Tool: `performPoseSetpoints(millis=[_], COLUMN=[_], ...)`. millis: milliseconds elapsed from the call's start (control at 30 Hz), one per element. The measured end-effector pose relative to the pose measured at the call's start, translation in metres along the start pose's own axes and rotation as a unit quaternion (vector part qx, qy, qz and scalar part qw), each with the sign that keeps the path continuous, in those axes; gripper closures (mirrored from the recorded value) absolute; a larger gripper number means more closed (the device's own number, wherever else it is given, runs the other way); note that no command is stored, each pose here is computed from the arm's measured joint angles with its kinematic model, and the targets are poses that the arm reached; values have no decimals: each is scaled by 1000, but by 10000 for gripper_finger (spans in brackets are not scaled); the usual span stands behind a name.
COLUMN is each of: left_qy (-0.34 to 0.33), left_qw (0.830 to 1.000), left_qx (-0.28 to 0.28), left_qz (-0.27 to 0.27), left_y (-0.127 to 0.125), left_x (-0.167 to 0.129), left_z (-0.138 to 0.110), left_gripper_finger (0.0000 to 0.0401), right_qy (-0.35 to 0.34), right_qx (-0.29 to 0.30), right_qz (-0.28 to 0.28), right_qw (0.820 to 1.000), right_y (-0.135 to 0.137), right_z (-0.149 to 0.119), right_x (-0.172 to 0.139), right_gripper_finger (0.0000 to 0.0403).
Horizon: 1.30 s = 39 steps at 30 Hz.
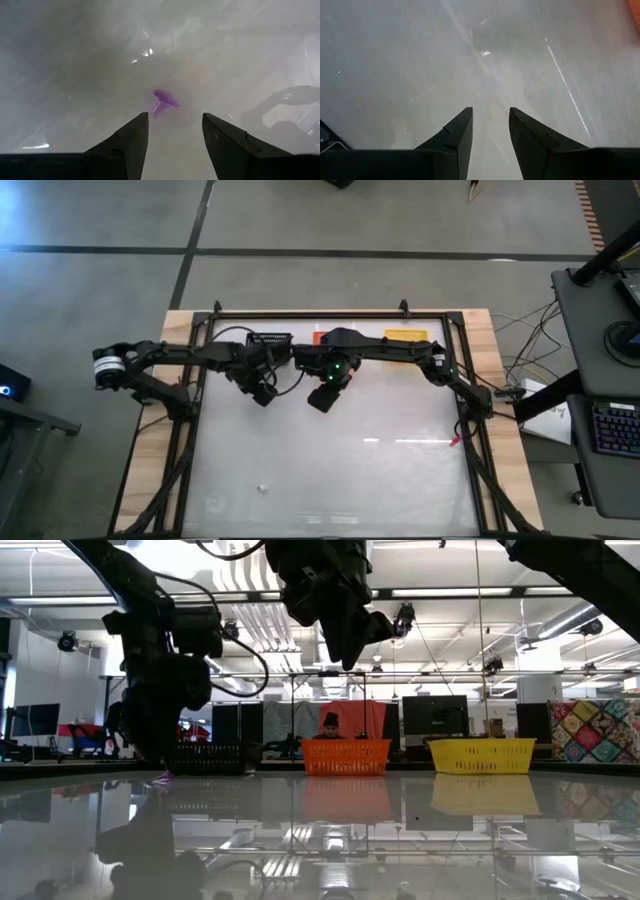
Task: Sort Halloween decoration
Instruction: Put the witch hat toy into the yellow bin
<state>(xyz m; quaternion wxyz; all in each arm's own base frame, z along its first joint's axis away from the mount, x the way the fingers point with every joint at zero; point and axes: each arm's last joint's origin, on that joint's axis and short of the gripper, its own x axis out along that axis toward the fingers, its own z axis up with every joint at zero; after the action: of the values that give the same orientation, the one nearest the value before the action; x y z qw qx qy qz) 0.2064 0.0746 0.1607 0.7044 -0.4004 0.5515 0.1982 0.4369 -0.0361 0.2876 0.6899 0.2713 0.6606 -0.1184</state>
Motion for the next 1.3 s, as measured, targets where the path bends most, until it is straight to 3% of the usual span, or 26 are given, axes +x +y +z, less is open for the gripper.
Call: performPoseSetpoints(millis=[600, 767, 1100, 1300], left_qy=[18, 14, 14, 16], left_qw=[999, 998, 998, 997], left_qx=[-2, 9, 31, 50], left_qz=[48, 53, 61, 57], left_y=[5, 5, 4, 3], left_x=[28, 28, 29, 29], left_z=[9, 10, 8, 9], left_gripper_finger=[237, 264, 356, 369], right_qy=[-2, -3, -3, -3], right_qx=[-8, -11, -15, -15], right_qz=[-3, -3, -3, -3], right_qw=[1000, 1000, 1000, 1000], right_y=[0, 0, 0, 0], right_z=[0, 0, 0, 0], right_x=[0, 0, 0, 0], right_gripper_finger=[284, 284, 284, 284])
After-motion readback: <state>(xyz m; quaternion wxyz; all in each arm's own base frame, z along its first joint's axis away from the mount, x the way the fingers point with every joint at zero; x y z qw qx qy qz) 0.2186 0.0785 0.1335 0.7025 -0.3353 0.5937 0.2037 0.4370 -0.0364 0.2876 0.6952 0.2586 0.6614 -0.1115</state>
